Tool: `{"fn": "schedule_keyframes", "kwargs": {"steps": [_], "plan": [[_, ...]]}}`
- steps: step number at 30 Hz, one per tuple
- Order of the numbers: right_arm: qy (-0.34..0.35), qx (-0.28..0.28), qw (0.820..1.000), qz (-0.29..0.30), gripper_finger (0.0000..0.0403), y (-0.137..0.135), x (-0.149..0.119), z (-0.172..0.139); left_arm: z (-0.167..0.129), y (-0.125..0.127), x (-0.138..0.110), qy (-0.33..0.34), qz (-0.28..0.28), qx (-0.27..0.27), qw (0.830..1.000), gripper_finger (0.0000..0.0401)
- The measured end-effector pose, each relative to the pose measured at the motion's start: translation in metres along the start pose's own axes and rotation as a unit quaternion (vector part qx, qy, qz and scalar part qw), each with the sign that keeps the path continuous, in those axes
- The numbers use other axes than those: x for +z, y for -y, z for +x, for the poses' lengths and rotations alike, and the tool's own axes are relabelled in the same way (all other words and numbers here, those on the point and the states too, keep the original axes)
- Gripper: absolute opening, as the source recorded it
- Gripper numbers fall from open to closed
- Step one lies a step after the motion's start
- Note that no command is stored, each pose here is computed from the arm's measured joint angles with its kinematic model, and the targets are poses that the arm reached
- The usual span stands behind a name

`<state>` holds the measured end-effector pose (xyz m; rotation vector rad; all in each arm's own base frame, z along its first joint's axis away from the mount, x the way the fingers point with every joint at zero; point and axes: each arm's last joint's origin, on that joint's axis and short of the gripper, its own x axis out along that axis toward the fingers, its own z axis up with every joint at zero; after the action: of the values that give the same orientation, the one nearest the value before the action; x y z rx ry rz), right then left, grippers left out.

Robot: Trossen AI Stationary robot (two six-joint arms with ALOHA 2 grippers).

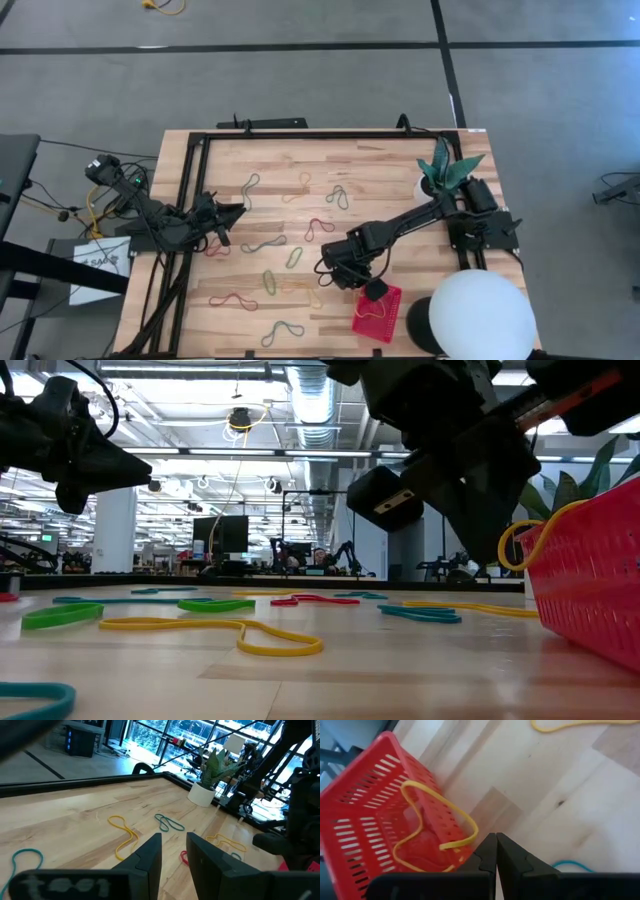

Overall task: Pick and place items into bin
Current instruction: Put the yellow rubber band into the red bin

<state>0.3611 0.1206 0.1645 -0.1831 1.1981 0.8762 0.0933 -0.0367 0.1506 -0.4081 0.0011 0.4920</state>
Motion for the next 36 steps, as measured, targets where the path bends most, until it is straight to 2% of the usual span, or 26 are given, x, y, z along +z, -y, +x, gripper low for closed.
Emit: {"fn": "schedule_keyframes", "kwargs": {"steps": [4,8,14,17,19,21,26,36], "plan": [[0.011,0.041,0.999,0.002,0.0,-0.004,0.001,0.001,0.0,0.0,0.0,0.0,0.0,0.0,1.0,0.008],[0.009,0.044,0.999,-0.001,0.0,-0.008,0.003,0.001,0.0,0.0,0.0,0.0,0.0,0.0,1.0,0.008],[0.021,0.042,0.999,-0.007,0.0,-0.014,0.015,-0.022,0.0,0.0,0.0,0.0,-0.001,0.0,1.0,0.008],[0.039,0.07,0.997,-0.011,0.0,-0.02,0.024,-0.035,0.0,0.0,0.0,0.0,-0.001,-0.001,1.0,0.008],[0.019,0.089,0.996,0.01,0.0,-0.027,0.019,-0.042,0.0,0.0,0.0,0.0,-0.001,-0.001,1.0,0.008],[0.022,0.078,0.997,0.018,0.0,-0.028,0.023,-0.043,0.0,0.0,0.0,0.0,-0.001,-0.001,1.0,0.008],[-0.025,0.013,0.997,0.067,0.0001,-0.03,0.021,-0.031,0.0,0.0,0.0,0.001,-0.002,-0.001,1.0,0.008],[-0.037,0.011,0.997,0.067,0.0036,-0.045,0.025,-0.018,0.0,0.0,0.0,0.0,-0.004,-0.002,1.0,0.008]]}}
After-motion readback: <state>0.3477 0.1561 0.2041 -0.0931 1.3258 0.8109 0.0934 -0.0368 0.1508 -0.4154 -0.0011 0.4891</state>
